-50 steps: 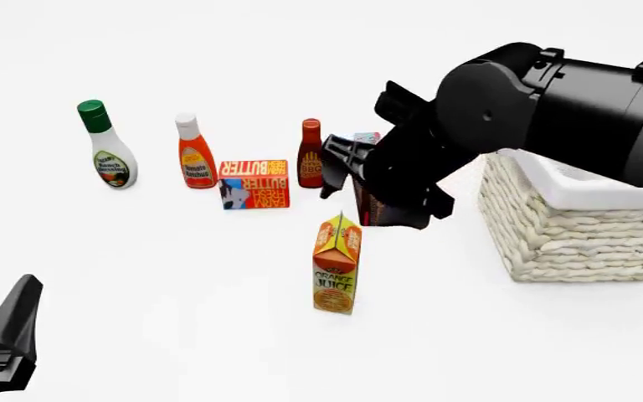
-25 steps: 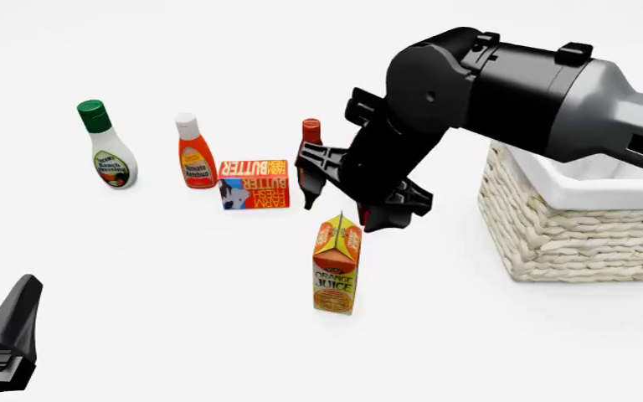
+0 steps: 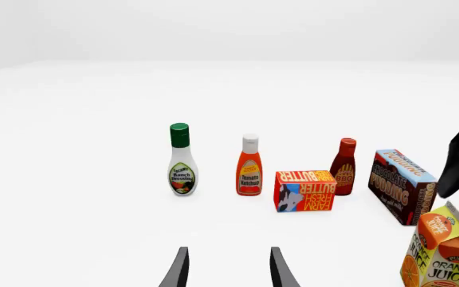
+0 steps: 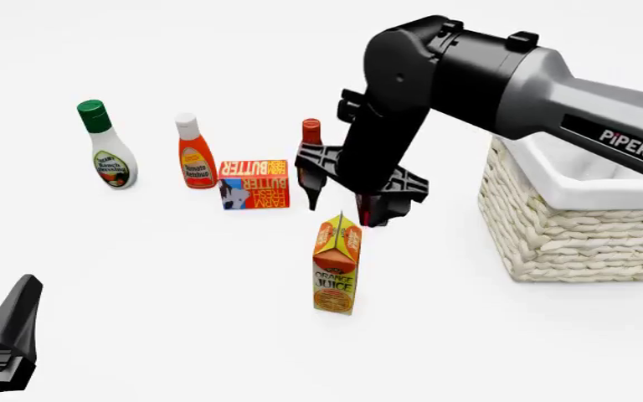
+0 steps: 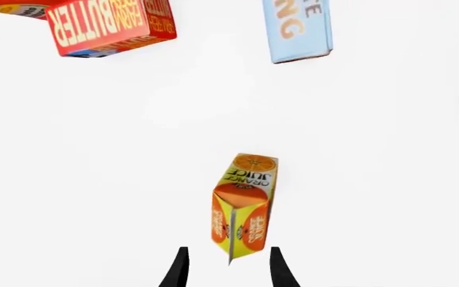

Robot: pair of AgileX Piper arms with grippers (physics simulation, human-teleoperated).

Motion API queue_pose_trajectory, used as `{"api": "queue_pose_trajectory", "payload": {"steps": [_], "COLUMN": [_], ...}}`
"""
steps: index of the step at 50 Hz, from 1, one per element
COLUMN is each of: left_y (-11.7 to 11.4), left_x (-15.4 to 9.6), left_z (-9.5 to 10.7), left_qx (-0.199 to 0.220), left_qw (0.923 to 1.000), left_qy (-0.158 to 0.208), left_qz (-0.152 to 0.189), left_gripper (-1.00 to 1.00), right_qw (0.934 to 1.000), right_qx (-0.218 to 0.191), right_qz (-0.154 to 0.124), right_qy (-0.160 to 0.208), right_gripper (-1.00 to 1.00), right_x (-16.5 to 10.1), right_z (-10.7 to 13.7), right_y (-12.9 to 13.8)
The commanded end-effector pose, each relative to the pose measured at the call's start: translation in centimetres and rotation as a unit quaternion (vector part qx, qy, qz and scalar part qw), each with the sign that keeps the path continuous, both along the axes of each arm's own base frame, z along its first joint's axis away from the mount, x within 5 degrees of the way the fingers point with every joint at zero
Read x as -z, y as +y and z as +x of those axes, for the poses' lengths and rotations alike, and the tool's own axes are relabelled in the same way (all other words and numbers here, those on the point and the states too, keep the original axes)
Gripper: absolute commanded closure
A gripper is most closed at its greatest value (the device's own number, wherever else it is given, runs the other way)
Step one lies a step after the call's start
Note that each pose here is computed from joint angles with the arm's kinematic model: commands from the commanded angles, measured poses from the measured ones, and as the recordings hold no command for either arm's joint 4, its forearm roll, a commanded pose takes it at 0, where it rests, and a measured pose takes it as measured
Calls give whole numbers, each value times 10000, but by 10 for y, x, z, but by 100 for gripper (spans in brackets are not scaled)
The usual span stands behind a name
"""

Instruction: Pick the orange juice and place it in the basket.

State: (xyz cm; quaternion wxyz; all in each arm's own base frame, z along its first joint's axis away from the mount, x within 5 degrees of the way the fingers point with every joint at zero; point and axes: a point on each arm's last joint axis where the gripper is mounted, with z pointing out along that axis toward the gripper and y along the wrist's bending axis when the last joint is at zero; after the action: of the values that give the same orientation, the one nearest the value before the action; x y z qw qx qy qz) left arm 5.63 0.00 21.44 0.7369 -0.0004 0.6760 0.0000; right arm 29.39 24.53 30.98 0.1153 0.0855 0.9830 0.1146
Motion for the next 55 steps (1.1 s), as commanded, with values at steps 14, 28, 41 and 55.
{"api": "queue_pose_trajectory", "payload": {"steps": [14,28,41,55], "left_y": [0,0,0,0], "left_x": [0,0,0,0], "left_z": [0,0,0,0], "left_qx": [0,1,-1,1], "left_qw": [10000,10000,10000,10000], "left_qy": [0,0,0,0], "left_qz": [0,1,1,0], "left_gripper": [-100,-100,-100,-100], "right_qw": [9994,9988,9984,9984], "right_qx": [-96,-122,-123,-149], "right_qz": [-248,-346,-385,-385], "right_qy": [227,332,389,395], "right_gripper": [-100,-100,-100,-100], "right_x": [15,24,28,30], "right_z": [8,10,7,9], "right_y": [1,0,1,7]}}
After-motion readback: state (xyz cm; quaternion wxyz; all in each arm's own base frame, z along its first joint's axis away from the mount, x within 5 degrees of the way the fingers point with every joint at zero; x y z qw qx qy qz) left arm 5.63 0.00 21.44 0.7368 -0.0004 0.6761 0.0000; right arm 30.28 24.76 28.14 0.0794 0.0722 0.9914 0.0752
